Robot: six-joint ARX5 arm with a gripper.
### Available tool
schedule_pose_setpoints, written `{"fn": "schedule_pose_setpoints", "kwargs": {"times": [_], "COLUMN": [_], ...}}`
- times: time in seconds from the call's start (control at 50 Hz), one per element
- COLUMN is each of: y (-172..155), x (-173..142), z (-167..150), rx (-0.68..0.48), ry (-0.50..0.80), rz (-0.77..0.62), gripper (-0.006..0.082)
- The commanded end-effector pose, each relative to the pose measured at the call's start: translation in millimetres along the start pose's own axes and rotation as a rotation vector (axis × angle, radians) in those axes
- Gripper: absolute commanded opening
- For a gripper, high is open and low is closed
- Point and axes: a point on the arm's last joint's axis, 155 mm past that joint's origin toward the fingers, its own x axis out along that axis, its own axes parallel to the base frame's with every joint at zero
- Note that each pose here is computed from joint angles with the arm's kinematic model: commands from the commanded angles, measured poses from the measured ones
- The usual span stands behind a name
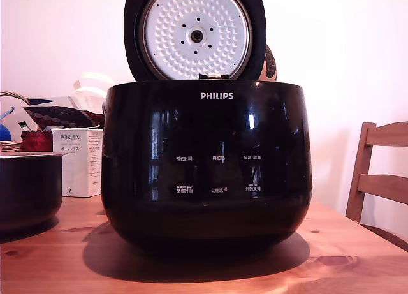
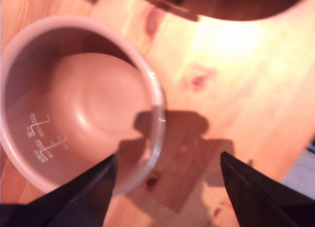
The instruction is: Pick up the metallic pot next to the rice cooker
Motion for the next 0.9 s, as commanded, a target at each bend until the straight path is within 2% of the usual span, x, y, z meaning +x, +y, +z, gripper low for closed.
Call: {"fn": "schedule_pose_setpoints", "kwargs": {"times": [0.0,0.24,0.5,0.88], "y": [5,11,14,14], "x": [8,31,58,97], "z": [1,9,9,9], "rx": [-0.013,-0.021,0.014,0.007], "ry": [-0.004,-0.032,-0.004,0.037], "rz": [-0.013,-0.074,-0.123,-0.19], "gripper": [0.0613,0.0613,0.0613,0.0611]}}
